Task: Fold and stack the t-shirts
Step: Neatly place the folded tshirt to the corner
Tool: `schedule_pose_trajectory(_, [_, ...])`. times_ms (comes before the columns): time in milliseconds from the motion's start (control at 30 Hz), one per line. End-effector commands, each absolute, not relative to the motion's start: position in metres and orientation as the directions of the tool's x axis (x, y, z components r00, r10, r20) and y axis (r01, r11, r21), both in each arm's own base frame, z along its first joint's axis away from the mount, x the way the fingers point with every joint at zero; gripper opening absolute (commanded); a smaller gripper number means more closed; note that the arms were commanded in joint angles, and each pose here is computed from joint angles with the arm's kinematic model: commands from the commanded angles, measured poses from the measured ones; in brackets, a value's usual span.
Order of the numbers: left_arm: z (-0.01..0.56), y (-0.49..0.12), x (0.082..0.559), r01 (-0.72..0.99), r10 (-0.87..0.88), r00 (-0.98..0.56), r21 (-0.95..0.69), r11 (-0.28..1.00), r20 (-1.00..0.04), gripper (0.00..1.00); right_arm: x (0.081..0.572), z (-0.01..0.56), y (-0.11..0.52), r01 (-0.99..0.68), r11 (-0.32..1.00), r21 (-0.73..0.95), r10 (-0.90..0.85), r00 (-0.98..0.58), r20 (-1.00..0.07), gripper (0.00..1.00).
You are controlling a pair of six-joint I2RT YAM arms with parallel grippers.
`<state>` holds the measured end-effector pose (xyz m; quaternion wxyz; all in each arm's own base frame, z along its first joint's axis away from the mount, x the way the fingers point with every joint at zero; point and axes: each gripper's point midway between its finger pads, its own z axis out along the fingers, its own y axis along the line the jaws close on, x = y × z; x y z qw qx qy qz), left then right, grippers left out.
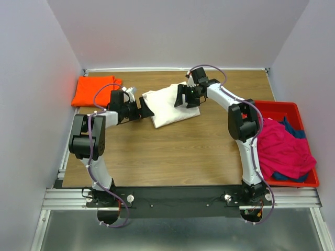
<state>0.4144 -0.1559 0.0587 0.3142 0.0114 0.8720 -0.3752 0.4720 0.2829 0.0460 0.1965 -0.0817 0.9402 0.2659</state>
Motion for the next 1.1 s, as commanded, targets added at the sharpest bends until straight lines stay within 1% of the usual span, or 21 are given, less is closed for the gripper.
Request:
schedule_pose_trajectory(0, [0.082, -0.170, 0.419, 0.359, -0.240, -0.745, -0.678, 0.641, -0.622, 0.95, 0.454, 0.011, 0.273, -0.197, 0.879, 0.434, -0.049, -0.943, -0.329, 0.87])
schedule_pose_trajectory(67, [0.084, -0.173, 0.420, 0.381, -0.259, -0.724, -0.684, 0.622, -0.639, 0.95, 0.451, 0.008, 0.271, -0.191, 0.883, 0.429, -0.049, -0.946, -0.320, 0.87])
schedule_pose_trajectory(167, [0.075, -0.173, 0.424, 0.351, -0.290, -0.732, -0.707, 0.614, -0.616, 0.95, 0.449, 0.009, 0.270, -0.189, 0.885, 0.426, -0.048, -0.946, -0.320, 0.87])
schedule_pose_trajectory(333, [0.066, -0.165, 0.435, 0.280, -0.348, -0.717, -0.707, 0.650, -0.604, 0.95, 0.448, 0.013, 0.268, -0.195, 0.887, 0.419, -0.052, -0.943, -0.329, 0.87])
schedule_pose_trajectory(500, [0.055, -0.166, 0.437, 0.206, -0.392, -0.744, -0.745, 0.635, -0.541, 0.95, 0.445, 0.015, 0.265, -0.202, 0.890, 0.409, -0.061, -0.941, -0.333, 0.87])
schedule_pose_trajectory(833, [0.032, -0.161, 0.433, 0.109, -0.407, -0.772, -0.734, 0.671, -0.487, 0.95, 0.445, 0.018, 0.265, -0.209, 0.890, 0.405, -0.067, -0.939, -0.337, 0.87])
schedule_pose_trajectory(1067, [0.020, -0.173, 0.440, 0.085, -0.381, -0.797, -0.713, 0.696, -0.468, 0.95, 0.443, 0.018, 0.263, -0.209, 0.890, 0.405, -0.069, -0.941, -0.332, 0.87])
